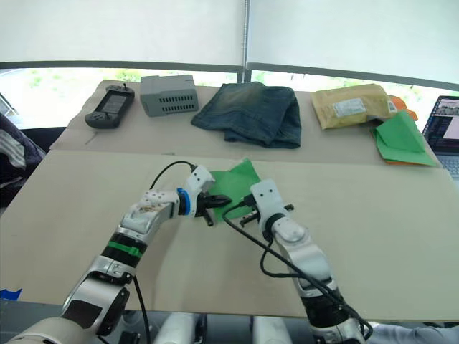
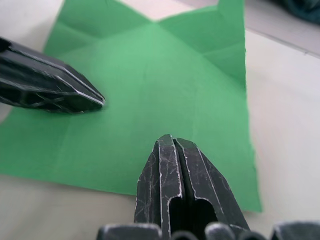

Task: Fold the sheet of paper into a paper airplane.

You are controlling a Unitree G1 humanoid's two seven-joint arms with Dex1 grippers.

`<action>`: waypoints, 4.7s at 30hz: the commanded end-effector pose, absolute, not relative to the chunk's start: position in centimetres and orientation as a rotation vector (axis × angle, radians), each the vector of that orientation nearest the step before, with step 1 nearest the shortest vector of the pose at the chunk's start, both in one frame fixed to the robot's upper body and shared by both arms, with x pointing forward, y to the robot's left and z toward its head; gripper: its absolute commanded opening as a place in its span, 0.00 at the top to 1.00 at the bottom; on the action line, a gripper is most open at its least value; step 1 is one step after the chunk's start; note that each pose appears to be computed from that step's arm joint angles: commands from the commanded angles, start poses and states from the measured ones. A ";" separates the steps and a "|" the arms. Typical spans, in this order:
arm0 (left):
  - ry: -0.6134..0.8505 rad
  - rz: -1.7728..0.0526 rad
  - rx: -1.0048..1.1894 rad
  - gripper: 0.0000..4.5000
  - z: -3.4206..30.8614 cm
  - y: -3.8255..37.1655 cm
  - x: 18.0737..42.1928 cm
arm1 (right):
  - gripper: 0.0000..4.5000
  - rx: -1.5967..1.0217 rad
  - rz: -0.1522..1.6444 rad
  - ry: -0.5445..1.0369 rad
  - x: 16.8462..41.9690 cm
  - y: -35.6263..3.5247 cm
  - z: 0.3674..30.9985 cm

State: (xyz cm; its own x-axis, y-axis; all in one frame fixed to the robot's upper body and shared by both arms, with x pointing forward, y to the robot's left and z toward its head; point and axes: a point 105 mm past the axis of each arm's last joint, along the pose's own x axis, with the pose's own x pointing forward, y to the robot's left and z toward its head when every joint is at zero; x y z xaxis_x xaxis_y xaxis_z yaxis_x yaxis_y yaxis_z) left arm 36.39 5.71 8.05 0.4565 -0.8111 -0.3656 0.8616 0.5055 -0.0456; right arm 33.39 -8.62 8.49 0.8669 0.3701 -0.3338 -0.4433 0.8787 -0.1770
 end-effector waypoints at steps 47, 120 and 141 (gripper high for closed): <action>0.197 -0.789 0.063 1.00 14.4 11.1 33.8 | 0.51 -0.056 0.882 0.327 43.9 -8.6 13.9; 0.282 -1.185 0.249 1.00 6.2 4.3 30.7 | 0.97 -0.231 0.711 0.248 32.2 -13.9 12.0; 0.295 -1.185 0.259 1.00 6.2 4.3 31.1 | 0.99 -0.472 0.801 0.203 30.1 -11.3 10.6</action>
